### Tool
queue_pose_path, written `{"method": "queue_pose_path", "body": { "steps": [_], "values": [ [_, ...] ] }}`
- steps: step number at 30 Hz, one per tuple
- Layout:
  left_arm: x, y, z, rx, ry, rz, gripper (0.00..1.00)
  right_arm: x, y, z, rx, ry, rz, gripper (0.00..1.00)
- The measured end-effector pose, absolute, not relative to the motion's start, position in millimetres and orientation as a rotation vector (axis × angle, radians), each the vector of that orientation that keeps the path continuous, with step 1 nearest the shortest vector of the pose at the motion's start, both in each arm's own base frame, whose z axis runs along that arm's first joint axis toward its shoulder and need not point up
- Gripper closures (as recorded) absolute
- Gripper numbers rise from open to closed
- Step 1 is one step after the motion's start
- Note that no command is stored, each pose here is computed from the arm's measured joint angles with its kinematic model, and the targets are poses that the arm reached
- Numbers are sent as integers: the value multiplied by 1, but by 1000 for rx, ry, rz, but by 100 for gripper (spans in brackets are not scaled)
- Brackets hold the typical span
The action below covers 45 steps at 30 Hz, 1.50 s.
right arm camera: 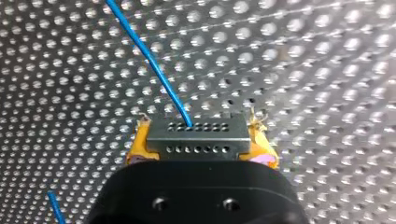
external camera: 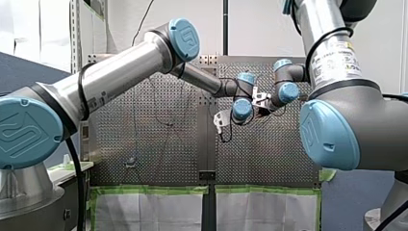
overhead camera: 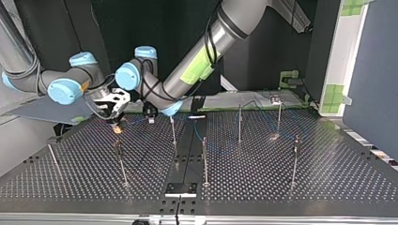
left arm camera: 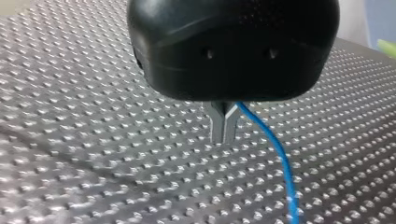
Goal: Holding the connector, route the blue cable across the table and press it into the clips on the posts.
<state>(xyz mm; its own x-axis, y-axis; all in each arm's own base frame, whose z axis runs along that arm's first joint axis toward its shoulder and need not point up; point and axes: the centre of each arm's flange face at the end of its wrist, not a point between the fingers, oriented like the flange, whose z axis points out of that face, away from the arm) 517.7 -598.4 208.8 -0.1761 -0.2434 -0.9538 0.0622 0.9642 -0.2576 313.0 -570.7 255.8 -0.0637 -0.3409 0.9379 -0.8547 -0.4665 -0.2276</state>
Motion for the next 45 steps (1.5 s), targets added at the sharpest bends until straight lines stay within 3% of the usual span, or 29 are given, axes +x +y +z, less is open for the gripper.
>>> {"method": "queue_pose_path", "body": {
  "steps": [19, 45],
  "values": [
    [494, -595, 318, -160, 1637, -342, 100, 308, -550, 350, 1712, -1205, 1700, 100],
    [477, -586, 363, -196, 1606, -327, 100, 292, -541, 421, 1665, -1150, 1758, 100]
  ]
}}
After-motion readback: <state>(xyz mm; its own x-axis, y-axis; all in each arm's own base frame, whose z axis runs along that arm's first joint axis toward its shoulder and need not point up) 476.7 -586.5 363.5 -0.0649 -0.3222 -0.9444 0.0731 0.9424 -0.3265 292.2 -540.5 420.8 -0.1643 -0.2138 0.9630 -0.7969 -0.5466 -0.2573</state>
